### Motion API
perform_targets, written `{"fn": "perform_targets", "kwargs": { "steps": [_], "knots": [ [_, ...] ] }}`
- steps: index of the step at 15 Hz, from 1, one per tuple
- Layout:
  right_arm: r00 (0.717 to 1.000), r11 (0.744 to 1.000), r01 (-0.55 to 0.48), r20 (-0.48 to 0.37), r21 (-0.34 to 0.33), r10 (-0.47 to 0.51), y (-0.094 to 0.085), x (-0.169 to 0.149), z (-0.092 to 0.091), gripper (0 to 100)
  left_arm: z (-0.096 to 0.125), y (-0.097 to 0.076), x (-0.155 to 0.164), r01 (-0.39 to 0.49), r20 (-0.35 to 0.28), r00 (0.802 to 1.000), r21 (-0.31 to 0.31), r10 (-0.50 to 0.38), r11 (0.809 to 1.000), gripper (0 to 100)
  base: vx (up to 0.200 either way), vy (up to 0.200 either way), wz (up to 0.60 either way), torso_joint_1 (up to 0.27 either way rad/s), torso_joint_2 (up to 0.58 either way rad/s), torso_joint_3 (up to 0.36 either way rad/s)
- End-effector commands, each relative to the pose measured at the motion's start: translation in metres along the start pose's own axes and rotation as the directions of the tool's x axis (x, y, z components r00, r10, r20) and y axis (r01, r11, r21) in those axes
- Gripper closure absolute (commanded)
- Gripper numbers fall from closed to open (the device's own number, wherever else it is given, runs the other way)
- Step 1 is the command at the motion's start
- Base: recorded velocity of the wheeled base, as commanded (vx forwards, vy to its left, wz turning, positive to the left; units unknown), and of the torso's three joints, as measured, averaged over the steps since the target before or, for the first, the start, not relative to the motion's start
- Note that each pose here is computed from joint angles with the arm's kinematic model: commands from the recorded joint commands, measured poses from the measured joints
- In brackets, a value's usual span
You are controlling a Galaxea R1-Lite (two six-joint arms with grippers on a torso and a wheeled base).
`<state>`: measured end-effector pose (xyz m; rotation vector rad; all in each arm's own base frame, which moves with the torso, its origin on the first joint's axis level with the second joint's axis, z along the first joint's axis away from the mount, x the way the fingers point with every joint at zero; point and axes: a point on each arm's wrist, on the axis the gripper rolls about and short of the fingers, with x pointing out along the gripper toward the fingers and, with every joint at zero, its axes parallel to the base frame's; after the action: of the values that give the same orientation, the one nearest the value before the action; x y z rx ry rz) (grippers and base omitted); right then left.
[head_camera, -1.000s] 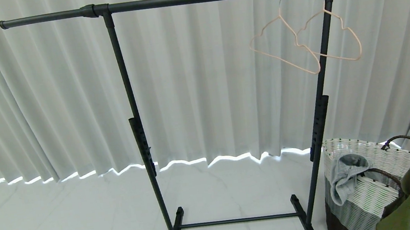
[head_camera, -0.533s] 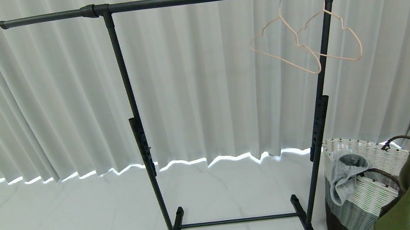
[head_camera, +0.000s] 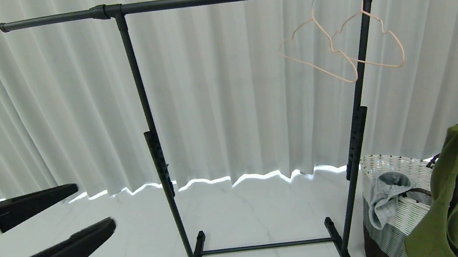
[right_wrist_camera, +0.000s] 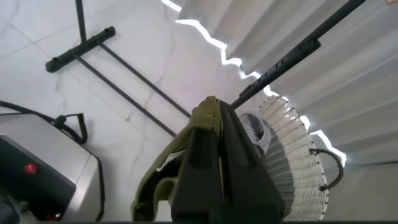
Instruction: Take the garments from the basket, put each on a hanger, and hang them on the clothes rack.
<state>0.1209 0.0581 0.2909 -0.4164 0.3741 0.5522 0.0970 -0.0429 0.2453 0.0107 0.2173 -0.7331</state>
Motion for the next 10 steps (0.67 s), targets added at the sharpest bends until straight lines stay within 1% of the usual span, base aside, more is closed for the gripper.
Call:
{"fn": "perform_targets", "kwargs": {
  "steps": [1,2,4,5,7,8,9,10],
  "knots": [
    [1.0,1.0,-0.004,-0.006,0.003,0.004,0.0,0.003,0.001,100,0.025,0.0,0.097,0.027,-0.161,0.986,-0.119,-0.047,0.993,0,0.0,0.0,0.0,0.0,0.0,0.0],
    [1.0,1.0,-0.005,-0.007,0.021,0.005,0.0,0.004,0.001,100,0.023,-0.009,0.123,-0.005,-0.21,0.977,-0.143,-0.026,0.99,0,0.0,0.0,0.0,0.0,0.0,0.0],
    [1.0,0.998,-0.004,-0.007,0.061,0.005,0.0,0.004,0.001,100,0.004,-0.034,0.163,-0.019,-0.316,0.948,-0.188,-0.042,0.982,0,0.0,0.0,0.0,0.0,0.0,0.0],
    [1.0,0.997,-0.001,-0.005,0.072,0.001,-0.001,0.003,0.002,100,-0.004,-0.051,0.179,-0.015,-0.356,0.932,-0.222,-0.066,0.975,0,0.0,0.0,0.0,0.0,0.0,0.0],
    [1.0,0.997,-0.002,0.0,0.075,0.002,-0.001,0.002,0.002,100,-0.015,-0.083,0.201,0.03,-0.369,0.918,-0.299,-0.145,0.954,0,0.0,0.0,0.0,0.0,0.0,0.0],
    [1.0,0.997,-0.003,0.002,0.075,0.003,0.0,0.002,0.002,100,-0.023,-0.095,0.211,0.045,-0.37,0.913,-0.329,-0.172,0.943,0,0.0,0.0,0.0,0.0,0.0,0.0],
    [1.0,0.997,-0.002,0.008,0.077,0.001,-0.001,0.003,0.002,100,-0.035,-0.107,0.223,0.049,-0.387,0.902,-0.351,-0.193,0.935,0,0.0,0.0,0.0,0.0,0.0,0.0],
    [1.0,0.996,0.001,0.015,0.086,-0.003,-0.001,0.005,0.003,100,-0.047,-0.118,0.232,0.05,-0.407,0.891,-0.356,-0.203,0.933,0,0.0,0.0,0.0,0.0,0.0,0.0]
  ]
}}
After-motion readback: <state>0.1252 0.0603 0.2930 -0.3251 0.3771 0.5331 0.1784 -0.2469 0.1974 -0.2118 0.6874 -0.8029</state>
